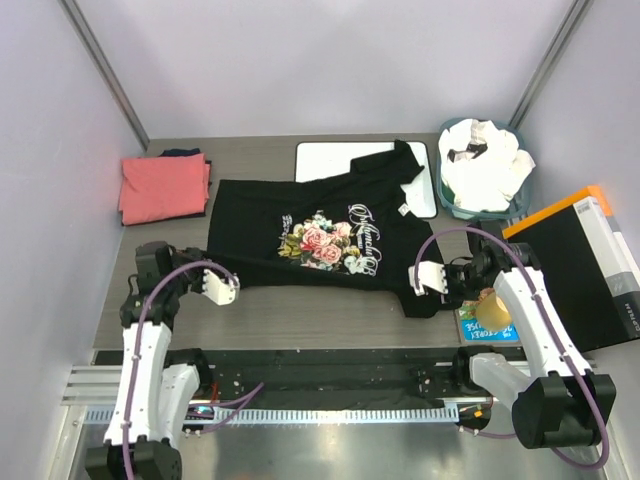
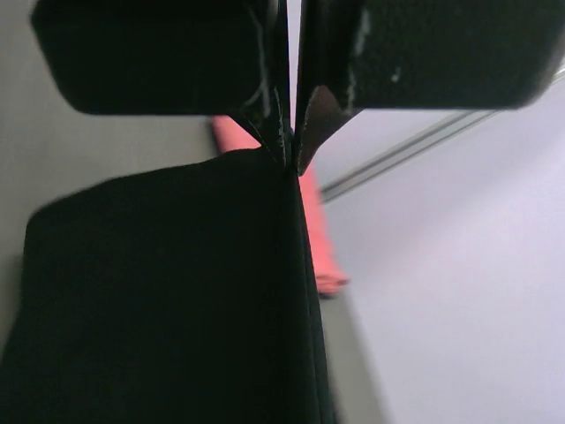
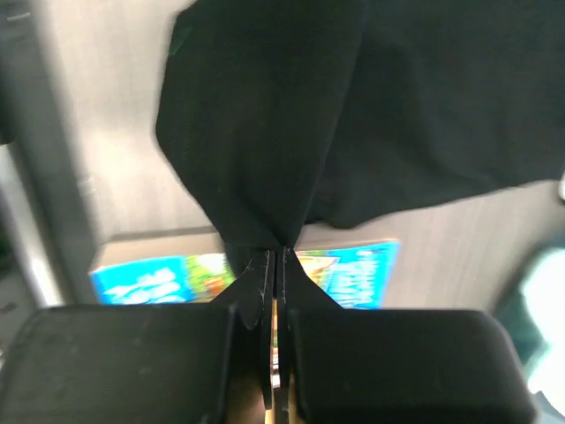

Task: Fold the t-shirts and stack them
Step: Flatten out the tshirt

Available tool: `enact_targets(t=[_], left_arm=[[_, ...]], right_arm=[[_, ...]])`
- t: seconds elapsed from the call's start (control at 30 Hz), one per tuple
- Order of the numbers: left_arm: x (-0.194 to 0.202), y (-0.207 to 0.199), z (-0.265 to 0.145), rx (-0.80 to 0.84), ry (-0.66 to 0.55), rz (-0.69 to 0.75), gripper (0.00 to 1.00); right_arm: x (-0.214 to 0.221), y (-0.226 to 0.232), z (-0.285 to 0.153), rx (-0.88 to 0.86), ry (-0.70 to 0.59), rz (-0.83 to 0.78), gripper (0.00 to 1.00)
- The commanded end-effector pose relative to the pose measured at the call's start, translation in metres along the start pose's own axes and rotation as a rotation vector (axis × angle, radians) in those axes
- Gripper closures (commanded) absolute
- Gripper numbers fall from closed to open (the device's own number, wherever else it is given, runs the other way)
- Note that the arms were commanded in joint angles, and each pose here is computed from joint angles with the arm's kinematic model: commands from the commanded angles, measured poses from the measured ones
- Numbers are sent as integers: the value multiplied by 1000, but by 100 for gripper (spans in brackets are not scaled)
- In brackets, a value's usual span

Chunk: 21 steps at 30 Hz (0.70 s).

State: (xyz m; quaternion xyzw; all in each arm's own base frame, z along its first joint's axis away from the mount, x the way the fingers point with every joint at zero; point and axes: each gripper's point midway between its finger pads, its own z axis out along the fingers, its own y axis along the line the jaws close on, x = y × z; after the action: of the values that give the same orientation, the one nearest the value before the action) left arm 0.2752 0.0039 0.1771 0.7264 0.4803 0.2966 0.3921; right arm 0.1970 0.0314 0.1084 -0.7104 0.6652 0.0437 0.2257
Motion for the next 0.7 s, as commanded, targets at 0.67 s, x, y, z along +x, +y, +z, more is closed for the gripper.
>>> enact_targets(t=[0.67], left_arm=[[-31, -61, -84, 675, -129, -174, 100]], right_arm=[[-34, 2, -60, 3, -57, 113, 99]])
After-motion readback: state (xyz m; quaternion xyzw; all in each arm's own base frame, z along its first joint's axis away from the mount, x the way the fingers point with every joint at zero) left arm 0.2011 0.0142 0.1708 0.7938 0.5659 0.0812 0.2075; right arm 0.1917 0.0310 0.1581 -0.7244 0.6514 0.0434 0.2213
